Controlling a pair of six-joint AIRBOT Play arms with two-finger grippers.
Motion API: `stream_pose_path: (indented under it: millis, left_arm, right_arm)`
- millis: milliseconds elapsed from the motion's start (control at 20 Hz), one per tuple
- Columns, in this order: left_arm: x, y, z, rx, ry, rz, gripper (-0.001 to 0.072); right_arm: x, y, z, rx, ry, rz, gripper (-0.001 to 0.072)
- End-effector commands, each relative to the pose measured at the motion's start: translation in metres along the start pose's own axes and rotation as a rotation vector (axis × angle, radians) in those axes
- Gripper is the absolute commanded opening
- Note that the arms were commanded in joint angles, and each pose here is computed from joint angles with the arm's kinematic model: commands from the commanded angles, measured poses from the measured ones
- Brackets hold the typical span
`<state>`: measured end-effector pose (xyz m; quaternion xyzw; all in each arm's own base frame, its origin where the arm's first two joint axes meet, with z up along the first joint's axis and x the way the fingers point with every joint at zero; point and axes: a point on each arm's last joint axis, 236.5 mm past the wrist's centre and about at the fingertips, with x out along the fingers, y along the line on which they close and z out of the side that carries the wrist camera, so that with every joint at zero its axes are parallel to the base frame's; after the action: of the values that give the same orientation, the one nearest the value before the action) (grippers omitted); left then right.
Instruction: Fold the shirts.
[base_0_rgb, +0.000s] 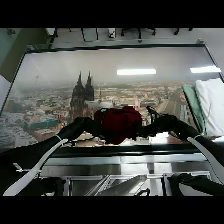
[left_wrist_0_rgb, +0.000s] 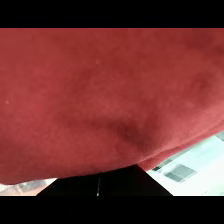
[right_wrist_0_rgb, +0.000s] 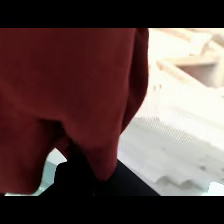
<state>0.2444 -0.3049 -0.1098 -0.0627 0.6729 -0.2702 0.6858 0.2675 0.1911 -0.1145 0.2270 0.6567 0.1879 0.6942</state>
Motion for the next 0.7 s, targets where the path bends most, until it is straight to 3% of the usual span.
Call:
stream_pose_path:
  millis: [0,150,300,450,650]
  left_arm:
    - [-0.031,-0.017,0.018,0.023,-0.089,-0.037,0.0016]
    - [-0.150,-0.045,0.060,0.062,-0.351,-0.121,0.0016]
    - [-0.383,-0.074,0.087,0.034,-0.925,-0.232,0.0016]
    - [-0.590,-0.094,0.020,0.103,-1.486,-0.221,0.0016]
    - [-0.686,-0.127,-0.072,0.192,-1.755,-0.070,0.0016]
  right_arm:
    - [-0.018,0.012,0.004,-0.044,-0.016,0.026,0.0018]
    - [-0.105,0.054,0.038,-0.135,-0.155,0.115,0.0018]
    - [-0.282,0.139,0.062,-0.366,-0.516,0.195,0.0017]
    - [-0.467,0.235,0.025,-0.691,-1.006,0.109,0.0017]
    - [-0.584,0.316,-0.054,-0.941,-1.366,0.056,0.0018]
